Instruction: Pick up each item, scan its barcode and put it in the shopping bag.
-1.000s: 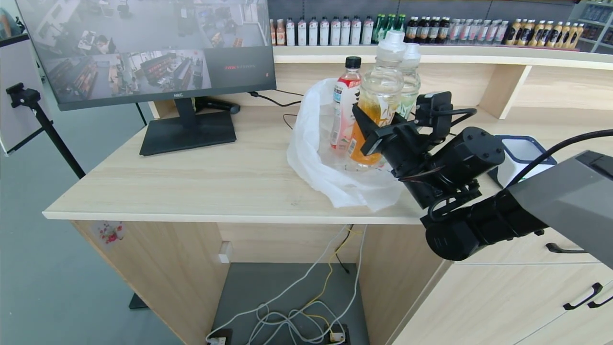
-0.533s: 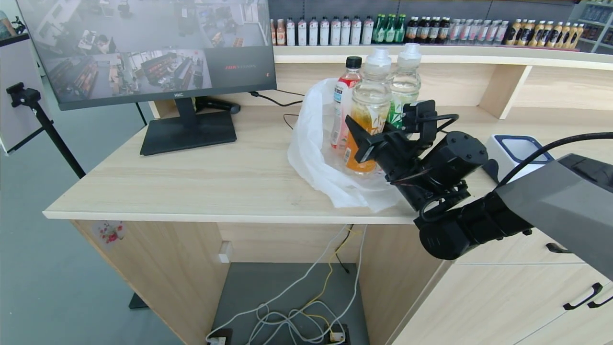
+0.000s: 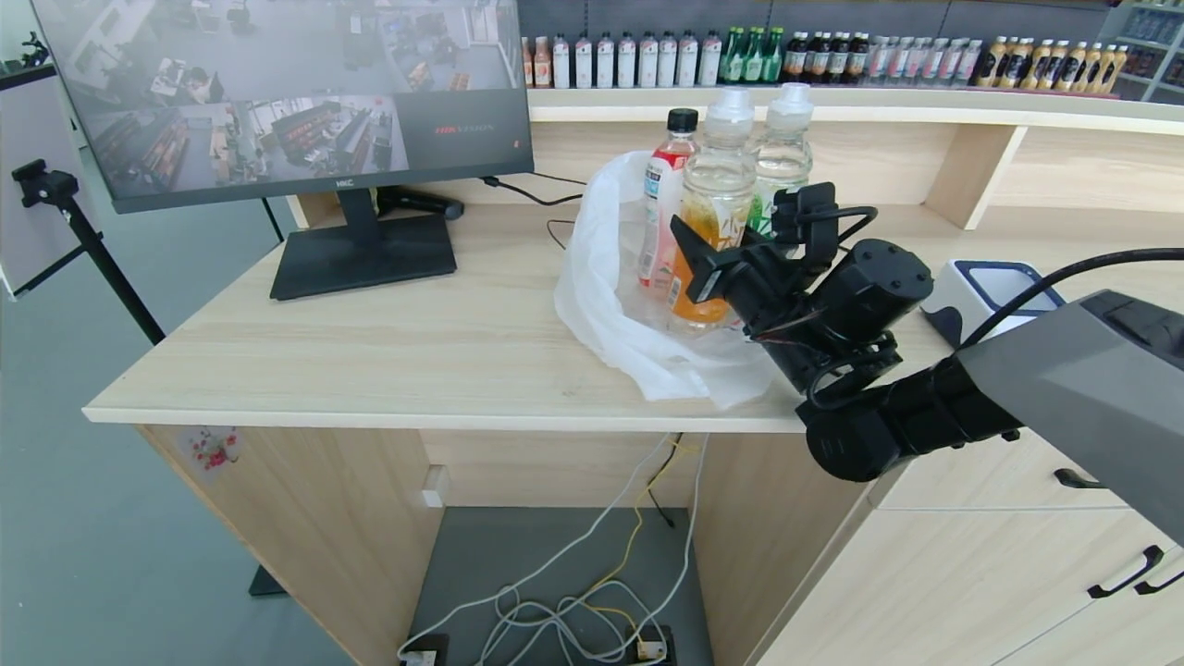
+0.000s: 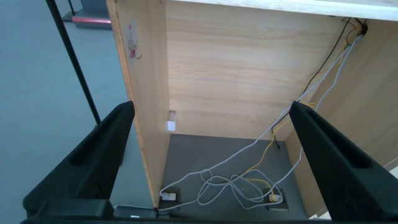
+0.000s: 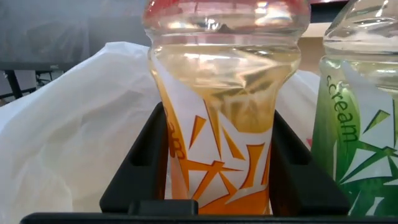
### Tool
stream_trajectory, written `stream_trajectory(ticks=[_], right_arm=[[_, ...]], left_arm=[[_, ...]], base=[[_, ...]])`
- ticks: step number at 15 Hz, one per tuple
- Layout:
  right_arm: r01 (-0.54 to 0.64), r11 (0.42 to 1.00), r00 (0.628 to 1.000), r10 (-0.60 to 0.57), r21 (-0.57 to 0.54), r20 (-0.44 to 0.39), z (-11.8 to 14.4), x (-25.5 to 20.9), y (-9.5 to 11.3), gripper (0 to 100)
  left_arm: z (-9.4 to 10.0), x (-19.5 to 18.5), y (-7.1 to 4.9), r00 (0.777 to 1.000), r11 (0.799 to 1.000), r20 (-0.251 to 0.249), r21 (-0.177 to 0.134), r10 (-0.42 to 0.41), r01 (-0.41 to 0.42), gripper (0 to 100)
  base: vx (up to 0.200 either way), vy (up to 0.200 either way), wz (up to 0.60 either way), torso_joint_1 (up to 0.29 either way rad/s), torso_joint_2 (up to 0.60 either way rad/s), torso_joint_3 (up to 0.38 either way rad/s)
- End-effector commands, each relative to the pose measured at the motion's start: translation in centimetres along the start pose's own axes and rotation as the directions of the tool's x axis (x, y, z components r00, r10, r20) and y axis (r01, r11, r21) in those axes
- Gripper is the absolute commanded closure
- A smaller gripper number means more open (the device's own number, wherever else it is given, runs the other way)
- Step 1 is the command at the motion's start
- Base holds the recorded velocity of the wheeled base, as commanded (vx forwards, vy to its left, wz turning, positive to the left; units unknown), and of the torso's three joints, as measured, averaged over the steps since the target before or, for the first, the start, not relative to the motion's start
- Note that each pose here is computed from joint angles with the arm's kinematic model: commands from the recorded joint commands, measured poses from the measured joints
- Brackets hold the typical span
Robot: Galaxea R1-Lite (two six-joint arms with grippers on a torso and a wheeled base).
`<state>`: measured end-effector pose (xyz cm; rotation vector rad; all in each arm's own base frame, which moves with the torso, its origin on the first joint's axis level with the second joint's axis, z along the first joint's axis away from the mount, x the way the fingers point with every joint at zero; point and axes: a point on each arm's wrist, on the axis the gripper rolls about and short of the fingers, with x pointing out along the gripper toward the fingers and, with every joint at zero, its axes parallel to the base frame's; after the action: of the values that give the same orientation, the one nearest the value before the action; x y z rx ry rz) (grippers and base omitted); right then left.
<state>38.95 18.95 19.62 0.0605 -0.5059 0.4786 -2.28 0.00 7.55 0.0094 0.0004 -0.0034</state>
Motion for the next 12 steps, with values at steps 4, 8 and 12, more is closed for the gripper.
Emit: stream_trajectory(ticks=[4, 8, 12], right_arm=[[-0.001, 1.0, 0.999, 0.001, -0.001, -0.054, -0.2, -1.4, 0.0, 100], [-0.003, 1.0, 0.997, 0.003, 0.001, -0.083, 1.3, -3.0, 0.0, 100], [-0.01, 1.0, 0.995, 0.011, 0.007, -0.101, 0.9, -3.5, 0.1, 100]], left_arm=[[0.0, 0.0, 0.0, 1.0, 1.0, 0.0, 0.0, 0.0, 0.0, 0], [0.0, 0.0, 0.0, 1.0, 1.0, 0.0, 0.0, 0.0, 0.0, 0], [0.0, 0.0, 0.0, 1.0, 1.0, 0.0, 0.0, 0.0, 0.0, 0]], base=[[0.0, 0.0, 0.0, 0.0, 0.0, 0.0], [0.0, 0.0, 0.0, 0.0, 0.0, 0.0], [0.0, 0.0, 0.0, 0.0, 0.0, 0.0]])
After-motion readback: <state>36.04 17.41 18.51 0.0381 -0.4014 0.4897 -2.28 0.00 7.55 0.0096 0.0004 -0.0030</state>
